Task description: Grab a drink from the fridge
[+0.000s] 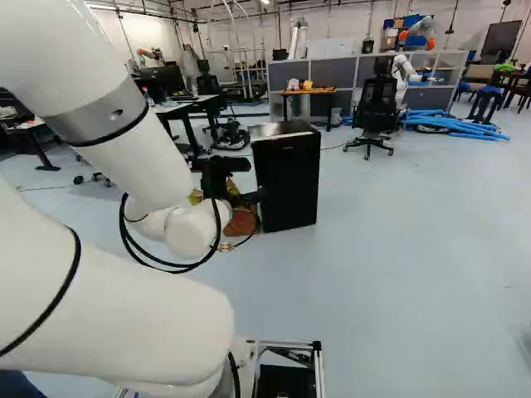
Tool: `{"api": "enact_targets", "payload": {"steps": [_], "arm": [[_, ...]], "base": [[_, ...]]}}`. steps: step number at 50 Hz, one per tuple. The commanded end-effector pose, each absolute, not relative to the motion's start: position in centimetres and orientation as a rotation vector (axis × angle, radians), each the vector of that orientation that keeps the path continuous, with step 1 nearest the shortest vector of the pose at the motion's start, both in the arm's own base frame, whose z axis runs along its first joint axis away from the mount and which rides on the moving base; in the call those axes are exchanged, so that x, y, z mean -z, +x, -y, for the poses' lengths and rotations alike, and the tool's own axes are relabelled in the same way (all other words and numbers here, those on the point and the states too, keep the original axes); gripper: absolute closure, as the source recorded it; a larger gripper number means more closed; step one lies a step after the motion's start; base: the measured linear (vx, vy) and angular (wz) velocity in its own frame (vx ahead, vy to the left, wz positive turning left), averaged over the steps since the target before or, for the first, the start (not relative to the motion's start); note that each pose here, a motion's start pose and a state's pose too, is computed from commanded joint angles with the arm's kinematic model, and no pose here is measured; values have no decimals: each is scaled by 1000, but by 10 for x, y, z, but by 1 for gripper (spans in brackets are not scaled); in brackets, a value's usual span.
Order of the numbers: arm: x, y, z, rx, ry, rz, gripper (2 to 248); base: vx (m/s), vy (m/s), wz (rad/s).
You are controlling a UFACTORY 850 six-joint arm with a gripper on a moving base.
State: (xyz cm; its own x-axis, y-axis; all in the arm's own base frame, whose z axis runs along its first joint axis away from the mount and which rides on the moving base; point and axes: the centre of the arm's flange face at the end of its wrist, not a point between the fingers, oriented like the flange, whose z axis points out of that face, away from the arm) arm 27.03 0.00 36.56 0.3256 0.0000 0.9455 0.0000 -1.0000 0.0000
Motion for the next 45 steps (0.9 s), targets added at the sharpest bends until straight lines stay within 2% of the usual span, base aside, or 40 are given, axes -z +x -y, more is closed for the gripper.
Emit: {"api": "enact_targets", "payload": {"steps": [22, 45], "arm": [[-366, 270, 0, -1824, 2558, 0, 3], [-366, 270, 0, -1824, 2558, 0, 3]], "base": [[72, -1, 4], [80, -36, 2]]}}
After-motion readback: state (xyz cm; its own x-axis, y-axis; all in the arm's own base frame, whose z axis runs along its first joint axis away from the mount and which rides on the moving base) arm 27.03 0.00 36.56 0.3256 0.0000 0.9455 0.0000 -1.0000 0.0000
